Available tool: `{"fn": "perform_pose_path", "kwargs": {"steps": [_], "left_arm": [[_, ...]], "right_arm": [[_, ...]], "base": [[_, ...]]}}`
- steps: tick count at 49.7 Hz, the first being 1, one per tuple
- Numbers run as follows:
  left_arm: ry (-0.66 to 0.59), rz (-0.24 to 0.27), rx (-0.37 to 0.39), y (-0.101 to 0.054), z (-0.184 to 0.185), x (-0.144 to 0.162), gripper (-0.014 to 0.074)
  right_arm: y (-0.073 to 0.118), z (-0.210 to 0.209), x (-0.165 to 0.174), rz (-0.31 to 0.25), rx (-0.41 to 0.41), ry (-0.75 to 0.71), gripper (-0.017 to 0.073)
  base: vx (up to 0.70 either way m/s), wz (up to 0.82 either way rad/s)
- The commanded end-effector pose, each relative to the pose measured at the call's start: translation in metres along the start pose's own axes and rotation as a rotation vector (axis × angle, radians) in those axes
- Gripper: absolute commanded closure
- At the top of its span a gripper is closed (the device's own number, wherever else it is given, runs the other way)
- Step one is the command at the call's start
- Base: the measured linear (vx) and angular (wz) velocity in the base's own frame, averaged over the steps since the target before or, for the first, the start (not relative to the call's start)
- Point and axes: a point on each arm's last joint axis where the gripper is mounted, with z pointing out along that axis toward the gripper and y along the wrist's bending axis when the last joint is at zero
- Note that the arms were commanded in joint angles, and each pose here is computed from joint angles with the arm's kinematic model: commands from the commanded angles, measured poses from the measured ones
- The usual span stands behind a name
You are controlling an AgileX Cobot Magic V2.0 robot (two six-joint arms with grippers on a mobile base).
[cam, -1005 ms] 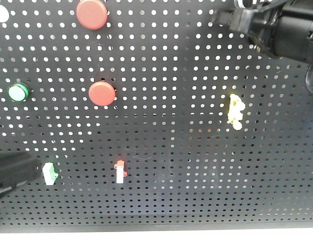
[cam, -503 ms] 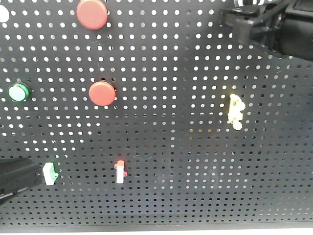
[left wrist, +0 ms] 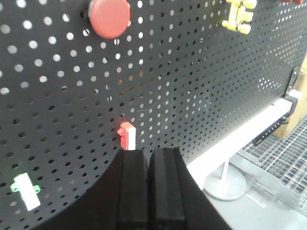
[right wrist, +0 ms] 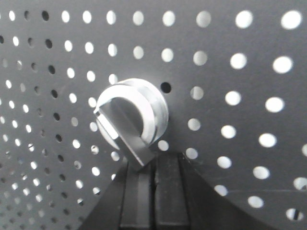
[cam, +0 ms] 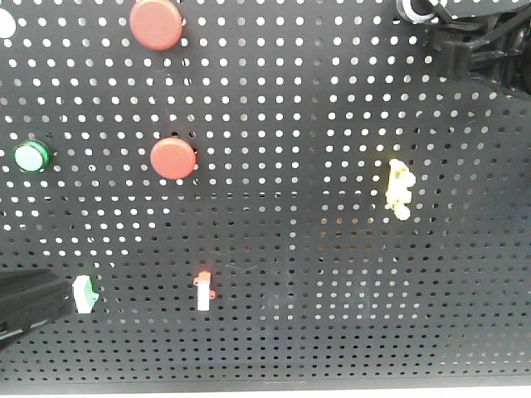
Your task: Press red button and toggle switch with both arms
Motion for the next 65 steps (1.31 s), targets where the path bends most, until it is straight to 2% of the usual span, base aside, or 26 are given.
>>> {"fn": "perform_pose_path", "kwargs": {"steps": [1,9,13,15,19,26,34,40,43,51,65], "left_arm": [[-0.101,-0.014,-0.022,0.001,-0.006,-0.015,0.0592],[-0.079,0.015,-0.029,0.002,-0.006,-0.013,0.0592],[-0.058,0.023,-0.025,0.001,-0.006,-0.011,0.0592],[-0.04,0.03,-0.022,0.001,-0.006,-0.009,0.0592],[-0.012,0.038,-0.017,0.001,-0.005,-0.006,0.0592],[-0.04,0.051,-0.045,0.002,-0.01,0.008,0.0592],[-0.07,0.043,-0.064,-0.001,-0.032,0.052,0.0592],[-0.085,-0.01,-0.056,-0.006,-0.051,0.085,0.0592],[-0.113,-0.012,-0.059,-0.007,-0.059,0.095,0.0592],[-0.177,-0.004,-0.078,-0.007,-0.066,0.106,0.0592],[-0.085,-0.011,-0.054,-0.009,-0.061,0.118,0.0592]], "right_arm": [[0.003,-0.017,-0.019,-0.006,0.013,-0.066,0.0562],[0.007,-0.032,-0.023,-0.019,0.031,-0.035,0.0562],[0.01,-0.045,-0.024,-0.044,0.046,0.005,0.0562],[0.011,-0.054,-0.022,-0.07,0.07,0.033,0.0562],[0.014,-0.07,-0.013,-0.085,0.111,0.047,0.0562],[0.023,-0.107,0.024,-0.129,0.174,0.053,0.0562],[0.045,-0.17,0.082,-0.147,0.223,-0.016,0.0562],[0.06,-0.207,0.126,-0.15,0.225,-0.045,0.0562],[0.065,-0.217,0.143,-0.138,0.225,-0.059,0.0562],[0.066,-0.224,0.177,-0.138,0.253,-0.098,0.0562],[0.064,-0.215,0.202,-0.113,0.245,-0.024,0.0562]], "base": [[0.0,0.0],[0.0,0.0],[0.0,0.0],[0.0,0.0],[0.0,0.0],[0.0,0.0],[0.0,0.0],[0.0,0.0],[0.0,0.0],[0.0,0.0],[0.0,0.0]]}}
